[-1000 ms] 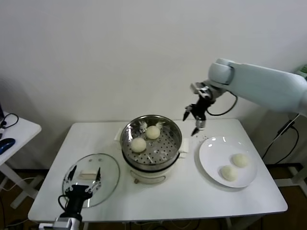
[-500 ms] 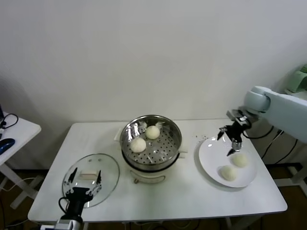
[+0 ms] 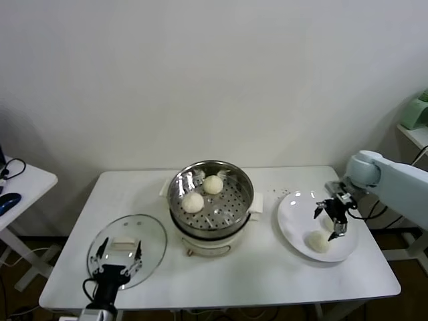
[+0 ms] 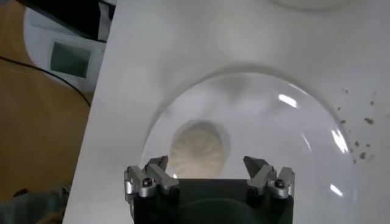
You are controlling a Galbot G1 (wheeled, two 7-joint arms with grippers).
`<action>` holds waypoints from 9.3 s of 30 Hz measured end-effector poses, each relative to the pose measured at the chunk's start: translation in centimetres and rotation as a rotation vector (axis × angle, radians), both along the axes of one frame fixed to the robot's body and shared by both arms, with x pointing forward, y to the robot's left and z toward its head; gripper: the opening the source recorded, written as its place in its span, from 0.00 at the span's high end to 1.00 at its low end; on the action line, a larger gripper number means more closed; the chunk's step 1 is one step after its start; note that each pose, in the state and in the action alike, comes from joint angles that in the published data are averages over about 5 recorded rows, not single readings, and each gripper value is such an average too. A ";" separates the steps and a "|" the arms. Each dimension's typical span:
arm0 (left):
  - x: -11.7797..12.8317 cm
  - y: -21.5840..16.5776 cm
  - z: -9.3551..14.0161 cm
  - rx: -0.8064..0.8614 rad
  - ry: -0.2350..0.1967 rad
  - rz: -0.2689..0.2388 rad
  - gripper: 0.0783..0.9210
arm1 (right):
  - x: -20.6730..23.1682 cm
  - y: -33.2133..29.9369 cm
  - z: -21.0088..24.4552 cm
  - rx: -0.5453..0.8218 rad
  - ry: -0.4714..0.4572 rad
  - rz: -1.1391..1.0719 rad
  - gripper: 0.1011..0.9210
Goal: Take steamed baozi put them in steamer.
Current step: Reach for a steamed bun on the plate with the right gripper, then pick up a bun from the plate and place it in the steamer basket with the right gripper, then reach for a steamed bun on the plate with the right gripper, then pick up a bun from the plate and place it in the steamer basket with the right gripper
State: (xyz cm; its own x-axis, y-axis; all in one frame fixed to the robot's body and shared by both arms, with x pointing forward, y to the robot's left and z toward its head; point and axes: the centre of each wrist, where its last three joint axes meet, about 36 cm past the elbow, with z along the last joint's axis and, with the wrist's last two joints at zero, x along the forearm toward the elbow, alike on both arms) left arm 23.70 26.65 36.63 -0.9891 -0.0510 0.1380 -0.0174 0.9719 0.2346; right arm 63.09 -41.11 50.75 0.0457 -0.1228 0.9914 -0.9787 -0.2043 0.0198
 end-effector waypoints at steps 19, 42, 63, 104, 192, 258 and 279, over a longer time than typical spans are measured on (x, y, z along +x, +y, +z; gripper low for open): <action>-0.5 -0.1 -0.6 0.011 0.019 0.000 0.12 | -0.5 0.0 -4.9 -0.018 0.013 0.011 0.12; -0.6 -0.2 -0.9 0.010 0.017 0.000 0.12 | 0.2 1.0 -5.4 -0.030 0.002 0.032 0.27; -0.4 -0.9 -0.4 0.009 0.007 0.001 0.12 | 4.8 9.1 11.7 -0.023 -0.187 0.360 0.28; 0.2 -1.6 -0.7 0.049 0.043 -0.053 0.12 | -3.3 41.8 13.2 -0.193 -0.372 1.505 0.28; 1.1 -1.5 -0.7 0.047 0.019 -0.064 0.12 | 5.2 7.3 18.9 0.012 -0.239 0.251 0.12; 0.2 -1.4 -2.6 0.057 0.071 -0.050 0.12 | 2.6 -6.3 -5.6 -0.090 -0.113 -0.162 0.17; -0.1 -1.4 -2.7 0.057 0.074 -0.045 0.12 | 2.7 -6.8 -5.2 -0.079 -0.114 -0.188 0.29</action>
